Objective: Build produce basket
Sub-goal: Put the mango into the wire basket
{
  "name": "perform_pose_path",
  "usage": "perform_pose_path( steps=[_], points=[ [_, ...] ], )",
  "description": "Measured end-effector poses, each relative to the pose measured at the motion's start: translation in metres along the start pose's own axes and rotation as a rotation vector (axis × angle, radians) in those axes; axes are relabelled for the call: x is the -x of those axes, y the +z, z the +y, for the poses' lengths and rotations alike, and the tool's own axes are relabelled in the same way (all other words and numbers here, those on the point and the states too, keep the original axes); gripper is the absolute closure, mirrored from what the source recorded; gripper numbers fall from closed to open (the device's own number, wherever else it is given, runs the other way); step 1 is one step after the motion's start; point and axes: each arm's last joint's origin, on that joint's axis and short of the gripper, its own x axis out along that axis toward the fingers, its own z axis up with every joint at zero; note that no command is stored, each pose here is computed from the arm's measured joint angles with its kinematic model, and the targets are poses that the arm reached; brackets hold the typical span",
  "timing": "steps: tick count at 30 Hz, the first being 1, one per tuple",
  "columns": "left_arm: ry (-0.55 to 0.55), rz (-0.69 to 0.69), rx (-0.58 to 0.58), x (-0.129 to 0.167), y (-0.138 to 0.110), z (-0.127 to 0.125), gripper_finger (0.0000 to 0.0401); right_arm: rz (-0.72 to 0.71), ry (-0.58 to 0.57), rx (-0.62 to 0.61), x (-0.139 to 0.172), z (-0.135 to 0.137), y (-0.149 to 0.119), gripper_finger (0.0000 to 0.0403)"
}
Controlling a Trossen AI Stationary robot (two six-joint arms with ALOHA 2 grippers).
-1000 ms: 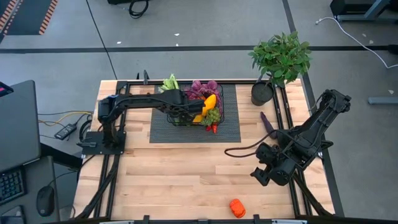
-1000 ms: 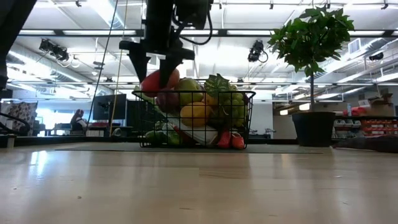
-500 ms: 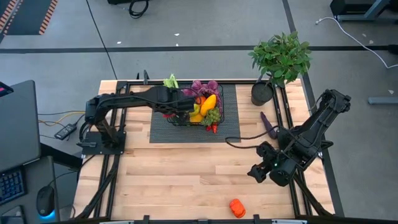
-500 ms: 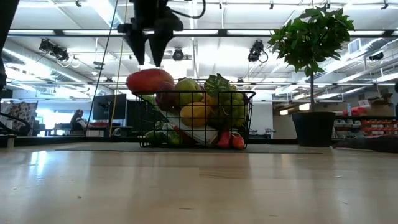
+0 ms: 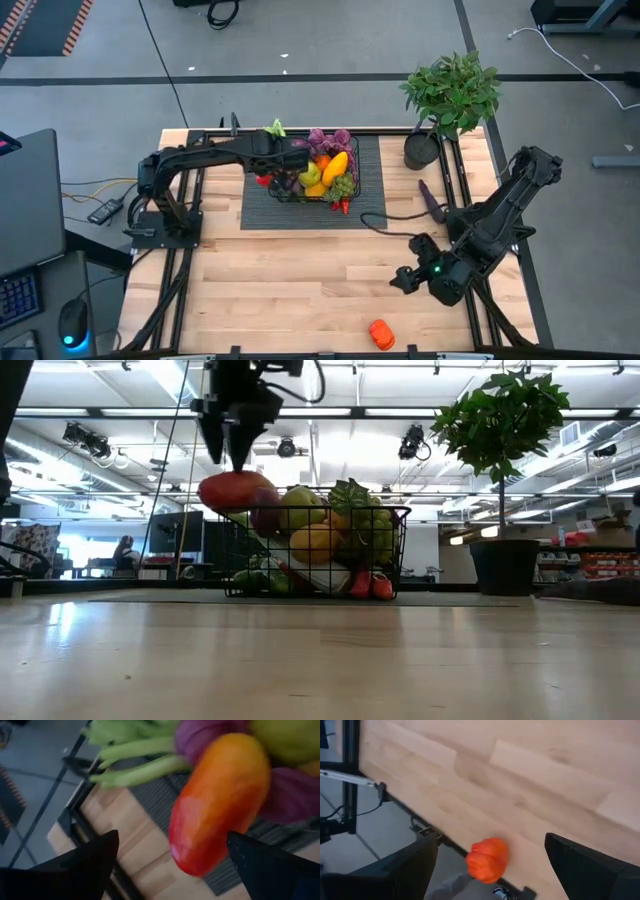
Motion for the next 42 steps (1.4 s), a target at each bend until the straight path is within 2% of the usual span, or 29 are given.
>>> perform_pose_path(
  steps=[4,8,14,17,20,23,27,31,33,37,42],
  points=[
    [-0.014,0.002,0.005,0.008,-0.006,0.006,0.0024,0.055,0.055,0.039,-0.019,0.013,-0.014,0.0032],
    [-0.129,-0.095,0.053,0.033,-0.016,0.011,0.0024,0.180,0.041,0.119,-0.043,0.020,-0.029,0.0032],
    [-0.305,-0.249,0.177,0.078,-0.043,0.026,0.0024,0.209,0.016,0.155,-0.066,0.019,-0.045,0.0039],
    [-0.337,-0.269,0.221,0.089,-0.053,0.034,0.0024,0.201,-0.013,0.170,-0.070,0.016,-0.048,0.0044],
    [-0.309,-0.239,0.231,0.092,-0.065,0.044,0.0024,0.201,-0.018,0.200,-0.071,0.015,-0.048,0.0048],
    [-0.232,-0.190,0.226,0.087,-0.071,0.049,0.0024,0.196,-0.014,0.213,-0.070,0.015,-0.047,0.0048],
    [-0.212,-0.160,0.218,0.071,-0.069,0.044,0.0024,0.198,-0.012,0.220,-0.069,0.015,-0.048,0.0048],
    [-0.086,-0.060,0.219,0.037,-0.070,0.039,0.0024,0.202,-0.013,0.201,-0.068,0.014,-0.051,0.0048],
    [-0.064,-0.036,0.239,0.020,-0.069,0.037,0.0024,0.207,-0.009,0.201,-0.067,0.014,-0.052,0.0048],
    [-0.118,0.007,0.211,-0.005,-0.066,0.030,0.0024,0.213,-0.007,0.191,-0.066,0.013,-0.056,0.0049],
    [-0.250,-0.053,0.247,-0.021,-0.056,0.016,0.0024,0.224,-0.010,0.171,-0.064,0.010,-0.061,0.0049]
  ],
)
